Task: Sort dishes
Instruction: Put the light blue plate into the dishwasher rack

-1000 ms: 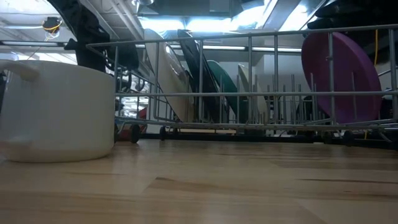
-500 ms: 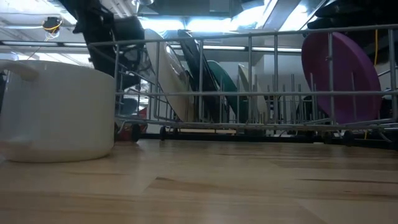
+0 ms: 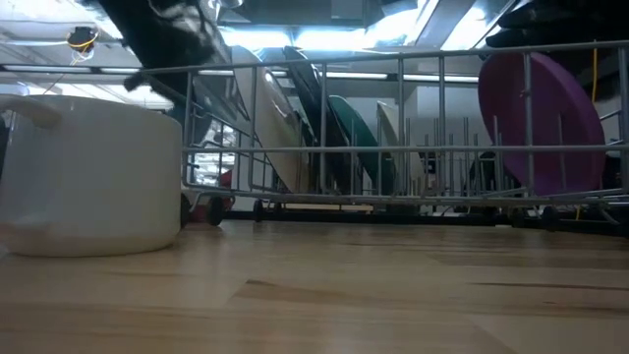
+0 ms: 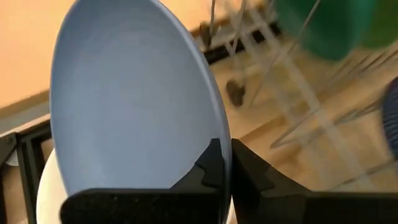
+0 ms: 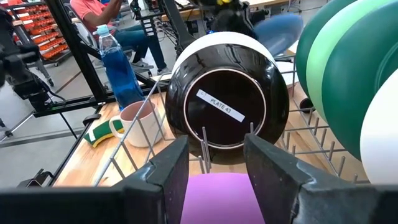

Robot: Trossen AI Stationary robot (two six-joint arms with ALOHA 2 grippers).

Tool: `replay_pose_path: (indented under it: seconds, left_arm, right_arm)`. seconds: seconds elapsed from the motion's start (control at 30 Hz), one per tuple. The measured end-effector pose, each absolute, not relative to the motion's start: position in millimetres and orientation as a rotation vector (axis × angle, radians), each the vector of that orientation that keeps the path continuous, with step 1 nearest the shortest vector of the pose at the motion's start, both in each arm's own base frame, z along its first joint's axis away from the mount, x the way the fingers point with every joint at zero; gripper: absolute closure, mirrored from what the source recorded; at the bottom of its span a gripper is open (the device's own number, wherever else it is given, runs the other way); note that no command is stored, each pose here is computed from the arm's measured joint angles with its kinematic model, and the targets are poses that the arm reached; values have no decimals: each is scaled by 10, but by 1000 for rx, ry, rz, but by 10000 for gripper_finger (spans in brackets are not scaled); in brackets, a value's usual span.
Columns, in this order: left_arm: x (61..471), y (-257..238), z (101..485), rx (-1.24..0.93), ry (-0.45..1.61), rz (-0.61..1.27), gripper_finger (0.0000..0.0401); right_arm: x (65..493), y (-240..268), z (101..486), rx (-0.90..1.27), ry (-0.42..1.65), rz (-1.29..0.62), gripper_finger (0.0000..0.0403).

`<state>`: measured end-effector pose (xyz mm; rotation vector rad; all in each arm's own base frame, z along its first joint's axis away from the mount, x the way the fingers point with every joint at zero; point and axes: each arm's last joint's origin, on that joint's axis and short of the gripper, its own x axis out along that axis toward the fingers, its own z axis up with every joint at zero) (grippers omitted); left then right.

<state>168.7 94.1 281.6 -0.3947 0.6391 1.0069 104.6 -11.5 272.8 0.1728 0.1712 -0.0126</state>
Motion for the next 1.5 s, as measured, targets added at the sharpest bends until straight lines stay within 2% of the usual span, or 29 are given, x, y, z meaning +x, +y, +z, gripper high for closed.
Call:
replay_pose_path:
  seconds: [0.17,0.37,0.53,0.7,1.03,1.23,1.5]
  left_arm:
    - [1479,823,3110,-485,416,960,401]
    - [1371,608,3471,-605,69,720,401]
    - [1353,425,3780,-571,-192,511,401]
    - [1457,246,3933,-546,-310,336,401]
    - [2357,-178,3682,-547,-274,135,401]
    - [2863,-385,3361,-702,-310,64,401]
    - [3183,-554,2944,-885,-261,115,401]
  right_arm:
    - [1045,-115,2728,165,171,-12,242]
    - [1046,-115,2729,149,170,-11,242]
    - [1046,-115,2729,149,170,-11,242]
    - [1046,-115,2729,148,170,-11,242]
    - [1046,-115,2730,148,169,-12,242]
    - [1046,-115,2729,147,170,-12,242]
    - [1046,-115,2729,148,171,-11,242]
